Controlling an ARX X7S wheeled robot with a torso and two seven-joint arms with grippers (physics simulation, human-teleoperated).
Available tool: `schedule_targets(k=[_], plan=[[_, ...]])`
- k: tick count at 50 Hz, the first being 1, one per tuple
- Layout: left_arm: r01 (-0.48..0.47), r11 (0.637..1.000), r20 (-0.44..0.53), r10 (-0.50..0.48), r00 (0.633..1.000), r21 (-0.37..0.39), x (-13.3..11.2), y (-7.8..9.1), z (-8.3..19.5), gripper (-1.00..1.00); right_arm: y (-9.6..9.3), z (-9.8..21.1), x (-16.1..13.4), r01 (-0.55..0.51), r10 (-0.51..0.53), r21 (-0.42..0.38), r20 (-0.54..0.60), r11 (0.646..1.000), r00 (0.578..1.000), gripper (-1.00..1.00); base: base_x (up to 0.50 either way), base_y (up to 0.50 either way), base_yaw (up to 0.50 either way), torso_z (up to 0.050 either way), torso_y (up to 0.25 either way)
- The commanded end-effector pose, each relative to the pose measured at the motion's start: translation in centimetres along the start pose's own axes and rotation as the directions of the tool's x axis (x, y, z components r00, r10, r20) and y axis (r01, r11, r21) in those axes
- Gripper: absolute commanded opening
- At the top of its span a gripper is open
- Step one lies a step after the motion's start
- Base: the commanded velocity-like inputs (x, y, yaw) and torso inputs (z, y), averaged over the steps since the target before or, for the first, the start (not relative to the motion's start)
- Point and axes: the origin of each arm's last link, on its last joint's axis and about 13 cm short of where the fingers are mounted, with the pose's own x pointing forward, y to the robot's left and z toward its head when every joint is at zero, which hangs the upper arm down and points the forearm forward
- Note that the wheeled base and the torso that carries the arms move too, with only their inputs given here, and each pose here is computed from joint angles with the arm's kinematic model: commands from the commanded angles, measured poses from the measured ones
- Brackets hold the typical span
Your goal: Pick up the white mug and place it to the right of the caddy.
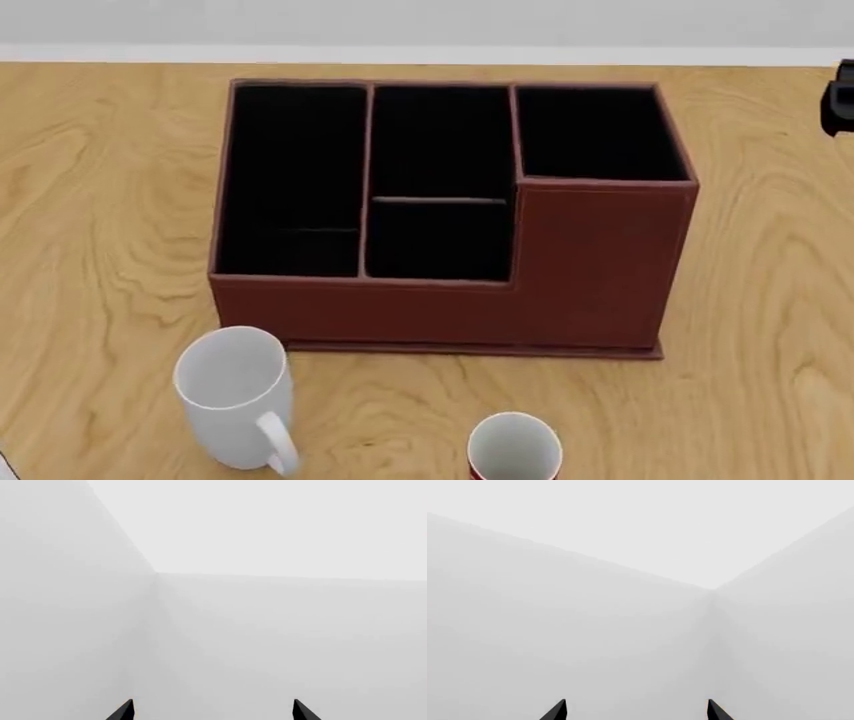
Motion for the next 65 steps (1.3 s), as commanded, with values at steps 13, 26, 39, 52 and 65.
schedule_targets(k=[13,26,39,52,65], plan=[[-0.001,1.0,0.015,0.001,1.0,0.004,0.1,0.1,0.5,1.0,0.2,0.0,0.1,-0.01,0.01,-0.003,0.004,1.0,1.0,1.0,0.37,-0.12,0.0,0.0,0.001],[-0.006,1.0,0.019,0.006,1.0,0.008,0.0,0.2,0.6,1.0,0.2,0.0,0.2,-0.013,0.013,-0.002,0.01,1.0,1.0,1.0,0.34,-0.09,0.0,0.0,0.002],[-0.009,1.0,0.033,0.008,0.999,0.01,-0.1,0.4,1.2,1.0,-0.5,1.1,1.4,-0.119,0.119,-0.012,-0.047,0.993,0.992,1.0,0.0,0.0,0.0,0.0,0.0],[-0.012,1.0,0.055,0.012,0.998,0.008,0.0,0.5,1.7,1.0,-0.7,5.0,4.7,-0.451,0.462,0.1,-0.21,0.887,0.862,1.0,0.0,0.0,0.0,0.0,0.0],[-0.016,1.0,0.078,0.015,0.997,0.015,0.1,0.5,2.5,1.0,2.5,6.8,6.2,-0.584,0.711,0.407,-0.376,0.703,0.594,1.0,0.0,0.0,0.0,0.0,0.0]])
